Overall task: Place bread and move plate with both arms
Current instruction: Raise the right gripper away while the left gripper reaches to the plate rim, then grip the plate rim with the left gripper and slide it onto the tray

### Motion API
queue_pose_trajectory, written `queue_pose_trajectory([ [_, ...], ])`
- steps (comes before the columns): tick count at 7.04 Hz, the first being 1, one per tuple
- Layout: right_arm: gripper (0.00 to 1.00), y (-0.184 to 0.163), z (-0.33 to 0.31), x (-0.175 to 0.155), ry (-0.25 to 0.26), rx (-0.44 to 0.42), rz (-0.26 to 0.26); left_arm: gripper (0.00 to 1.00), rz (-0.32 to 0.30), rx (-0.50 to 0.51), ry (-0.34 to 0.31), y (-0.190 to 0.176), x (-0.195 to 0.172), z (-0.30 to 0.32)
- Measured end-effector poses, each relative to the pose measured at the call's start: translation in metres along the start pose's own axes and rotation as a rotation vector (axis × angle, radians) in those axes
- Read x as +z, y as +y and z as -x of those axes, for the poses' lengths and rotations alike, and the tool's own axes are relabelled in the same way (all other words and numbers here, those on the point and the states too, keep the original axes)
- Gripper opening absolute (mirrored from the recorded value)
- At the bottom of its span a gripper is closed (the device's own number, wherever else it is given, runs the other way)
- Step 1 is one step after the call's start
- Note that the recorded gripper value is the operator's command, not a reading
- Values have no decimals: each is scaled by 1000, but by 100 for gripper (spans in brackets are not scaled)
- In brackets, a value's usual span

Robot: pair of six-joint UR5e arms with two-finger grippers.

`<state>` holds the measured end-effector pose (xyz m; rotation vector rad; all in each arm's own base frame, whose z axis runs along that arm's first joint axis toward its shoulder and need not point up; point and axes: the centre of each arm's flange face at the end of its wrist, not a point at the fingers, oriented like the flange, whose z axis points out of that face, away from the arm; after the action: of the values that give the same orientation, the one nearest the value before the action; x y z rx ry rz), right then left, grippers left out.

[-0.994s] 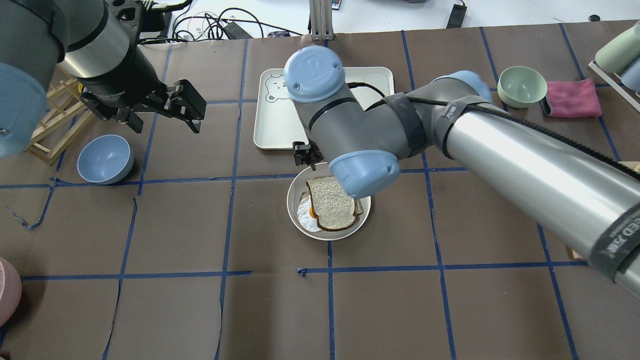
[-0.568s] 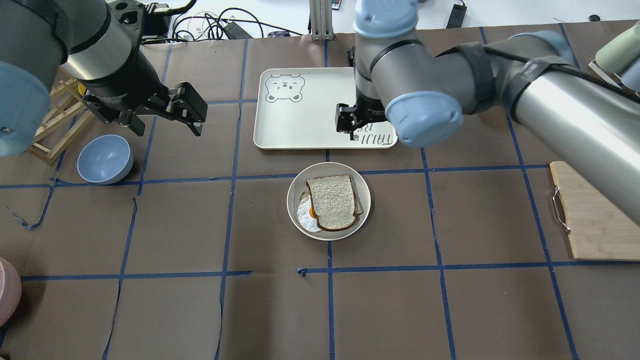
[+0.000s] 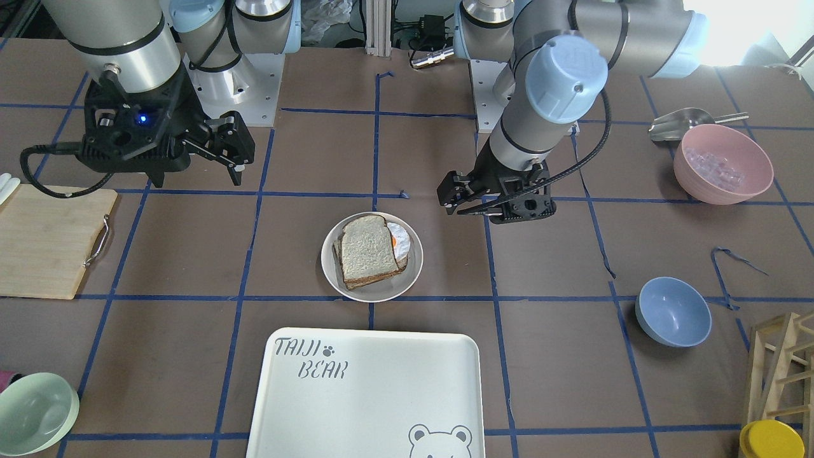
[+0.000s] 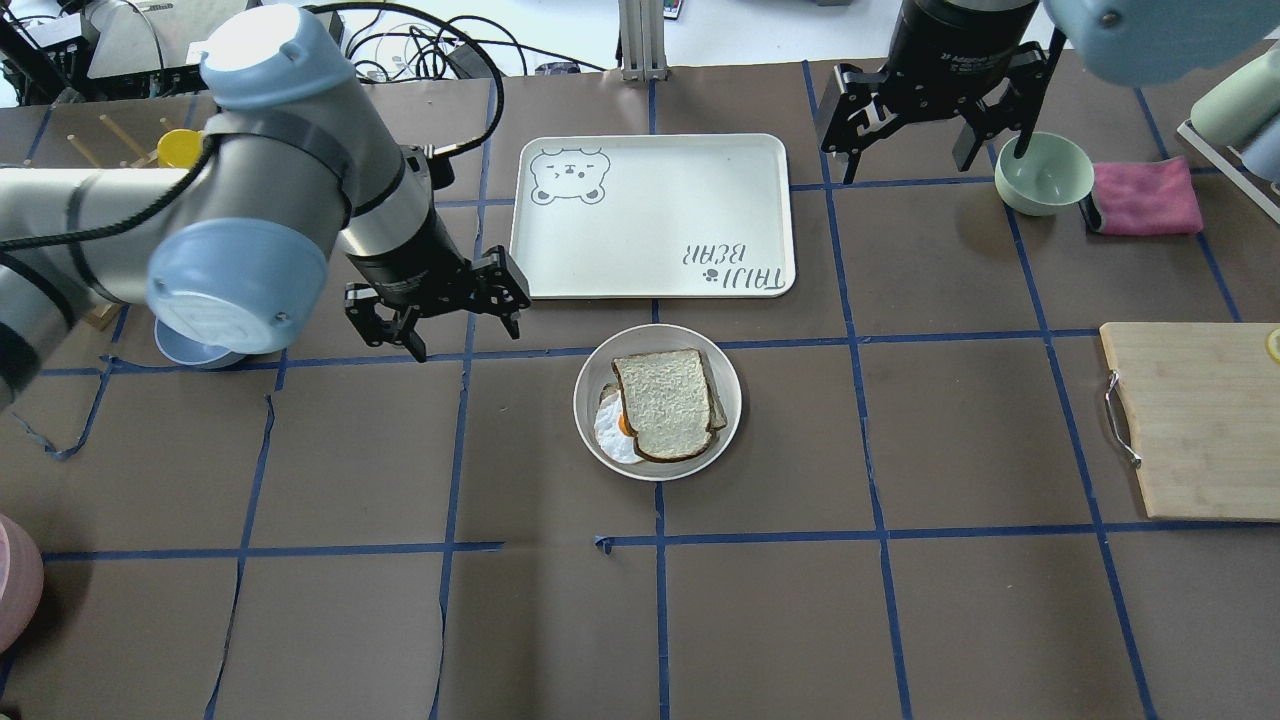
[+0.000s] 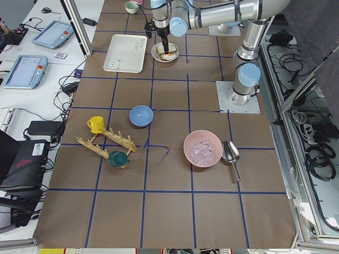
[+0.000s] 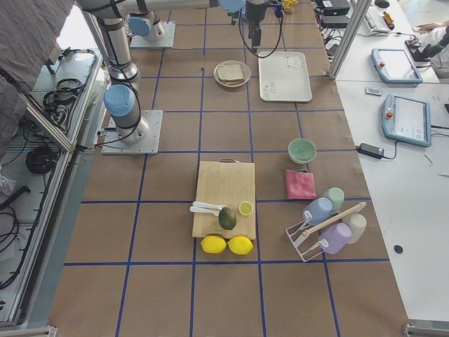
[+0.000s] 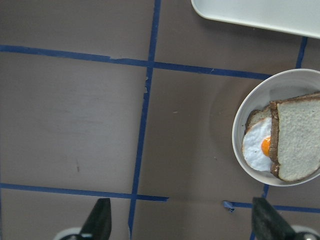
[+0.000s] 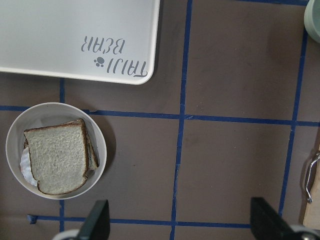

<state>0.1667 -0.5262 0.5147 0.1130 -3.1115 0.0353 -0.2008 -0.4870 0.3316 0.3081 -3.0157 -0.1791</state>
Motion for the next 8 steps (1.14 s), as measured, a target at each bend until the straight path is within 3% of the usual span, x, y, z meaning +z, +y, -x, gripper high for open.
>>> queue_pose_trajectory([
  [3,100,7,0,6,0,-3,-26,90,-20,48,11,5,99,-34],
  [5,100,6,-3,11,9,-7,-34,77,5,84,0,10,136,-36],
  [6,100,6,-3,12,11,-6,-34,75,23,97,-8,11,147,-34],
  [8,100,5,-8,13,12,3,-29,49,38,113,-14,13,156,-32],
])
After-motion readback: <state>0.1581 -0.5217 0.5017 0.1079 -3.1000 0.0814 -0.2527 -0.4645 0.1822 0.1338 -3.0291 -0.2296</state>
